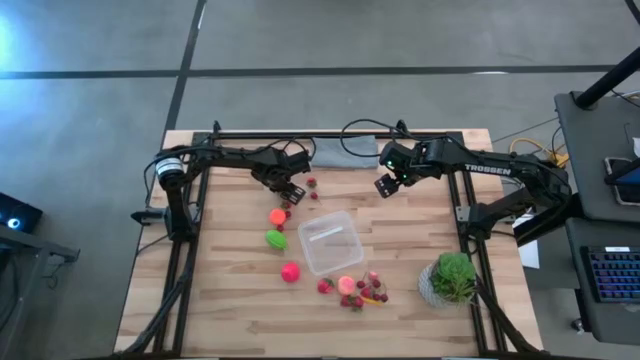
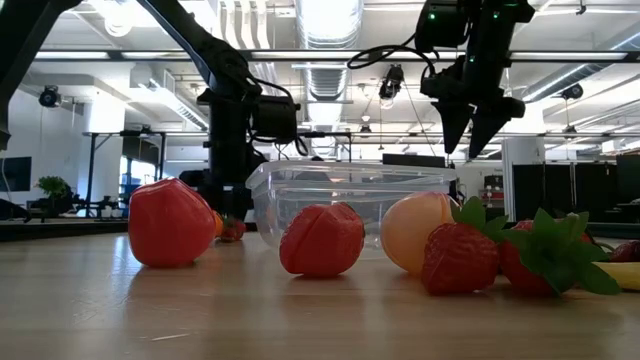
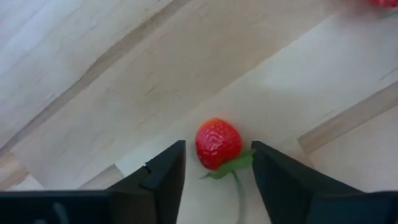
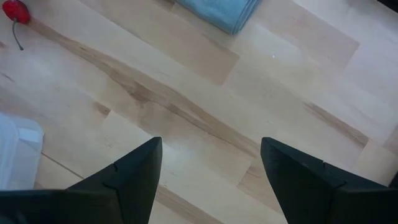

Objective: Pick and placing Produce into tupperware
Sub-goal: Put the red strawberry into the transparent container

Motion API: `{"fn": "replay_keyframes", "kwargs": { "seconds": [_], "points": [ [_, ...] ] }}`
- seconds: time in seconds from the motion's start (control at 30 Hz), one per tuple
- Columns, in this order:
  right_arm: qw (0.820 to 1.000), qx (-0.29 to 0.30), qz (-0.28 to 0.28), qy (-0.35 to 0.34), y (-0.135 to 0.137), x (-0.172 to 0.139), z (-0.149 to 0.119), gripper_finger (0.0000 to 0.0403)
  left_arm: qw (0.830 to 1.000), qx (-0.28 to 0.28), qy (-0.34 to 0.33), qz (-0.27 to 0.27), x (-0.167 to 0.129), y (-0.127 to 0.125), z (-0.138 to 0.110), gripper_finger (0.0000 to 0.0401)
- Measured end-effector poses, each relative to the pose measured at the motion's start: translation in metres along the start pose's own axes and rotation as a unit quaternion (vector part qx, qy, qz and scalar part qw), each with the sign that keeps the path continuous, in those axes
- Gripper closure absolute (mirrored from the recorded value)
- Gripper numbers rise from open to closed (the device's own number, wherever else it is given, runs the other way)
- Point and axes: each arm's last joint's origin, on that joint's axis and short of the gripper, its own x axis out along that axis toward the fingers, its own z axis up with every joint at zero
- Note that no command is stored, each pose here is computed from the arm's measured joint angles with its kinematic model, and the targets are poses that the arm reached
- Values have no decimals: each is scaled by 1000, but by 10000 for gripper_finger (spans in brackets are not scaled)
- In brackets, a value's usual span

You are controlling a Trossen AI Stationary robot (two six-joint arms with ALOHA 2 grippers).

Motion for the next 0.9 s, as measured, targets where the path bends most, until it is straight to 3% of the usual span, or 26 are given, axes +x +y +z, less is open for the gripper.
{"fn": "replay_keyframes", "kwargs": {
  "seconds": [0.57, 0.67, 0.77, 0.9],
  "points": [
    [1000, -3, 0, 0, 0, 0, 0, 138, 1000, 5, 8, -6, -14, -2, 3, 315],
    [1000, -3, 0, 0, 0, 0, 0, 138, 999, 15, -21, -32, -35, -7, 5, 313],
    [1000, -8, 0, 1, 0, 0, 0, 138, 992, 67, -67, -79, -63, -16, 6, 308],
    [1000, -23, 2, 6, 0, 0, -1, 138, 962, 152, -131, -187, -99, -34, -4, 306]
  ]
}}
